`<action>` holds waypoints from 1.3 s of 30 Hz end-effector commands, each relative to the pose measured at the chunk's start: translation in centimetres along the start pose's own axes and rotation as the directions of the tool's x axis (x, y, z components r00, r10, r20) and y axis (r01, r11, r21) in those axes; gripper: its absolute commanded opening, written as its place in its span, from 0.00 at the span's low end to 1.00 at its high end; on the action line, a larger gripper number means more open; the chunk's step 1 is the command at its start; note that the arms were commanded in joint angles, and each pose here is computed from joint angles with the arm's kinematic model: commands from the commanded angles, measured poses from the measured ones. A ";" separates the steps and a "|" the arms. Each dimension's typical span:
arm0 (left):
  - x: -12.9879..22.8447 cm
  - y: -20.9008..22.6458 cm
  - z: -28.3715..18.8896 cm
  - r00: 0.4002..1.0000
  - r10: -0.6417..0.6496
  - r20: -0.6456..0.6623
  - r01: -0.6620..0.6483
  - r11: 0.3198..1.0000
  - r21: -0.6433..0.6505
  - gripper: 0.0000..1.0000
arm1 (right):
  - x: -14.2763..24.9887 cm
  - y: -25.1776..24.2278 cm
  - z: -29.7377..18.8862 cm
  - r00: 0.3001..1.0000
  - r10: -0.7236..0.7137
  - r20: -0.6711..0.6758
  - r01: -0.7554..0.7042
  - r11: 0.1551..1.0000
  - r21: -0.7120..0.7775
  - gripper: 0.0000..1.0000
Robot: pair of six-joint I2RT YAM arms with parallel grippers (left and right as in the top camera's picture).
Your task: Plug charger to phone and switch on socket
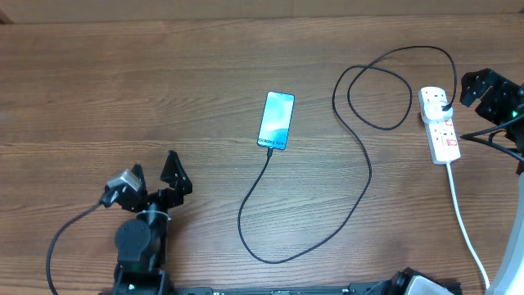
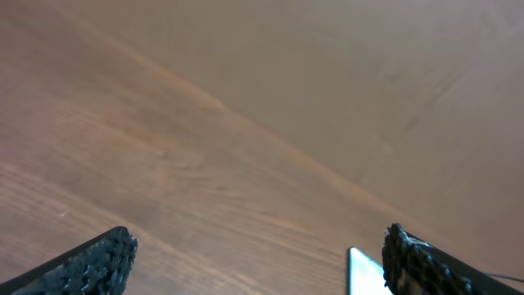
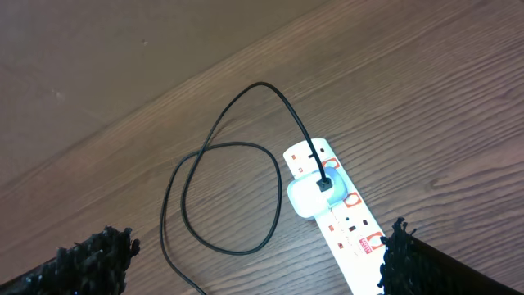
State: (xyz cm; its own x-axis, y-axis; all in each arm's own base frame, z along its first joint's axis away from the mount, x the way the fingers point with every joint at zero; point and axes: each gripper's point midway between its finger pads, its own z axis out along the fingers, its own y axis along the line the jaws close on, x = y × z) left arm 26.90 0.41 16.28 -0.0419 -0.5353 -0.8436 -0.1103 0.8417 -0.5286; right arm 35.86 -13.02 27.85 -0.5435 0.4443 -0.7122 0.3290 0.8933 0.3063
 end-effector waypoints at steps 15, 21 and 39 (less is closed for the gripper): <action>2.4 0.6 -0.7 0.966 0.247 -0.077 -0.244 0.969 0.043 1.00 | -0.4 0.0 -0.1 1.000 0.001 0.011 -0.001 1.000 0.002 1.00; 3.4 1.3 -1.5 0.931 0.347 -0.115 -0.344 0.938 0.047 1.00 | -0.3 0.0 -0.1 1.000 0.002 0.011 -0.002 1.000 0.003 1.00; 2.2 -0.7 -2.3 0.819 0.574 0.000 -0.569 0.811 0.139 1.00 | -0.4 0.0 -0.1 1.000 0.001 0.011 -0.001 1.000 0.002 1.00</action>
State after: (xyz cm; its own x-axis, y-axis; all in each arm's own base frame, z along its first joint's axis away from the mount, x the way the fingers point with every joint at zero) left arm 24.73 -1.37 14.79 -0.1177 -0.0155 -0.9929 0.0542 0.9983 -0.0220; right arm 35.87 -13.03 27.80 -0.5443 0.4452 -0.7110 0.3296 0.8929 0.3067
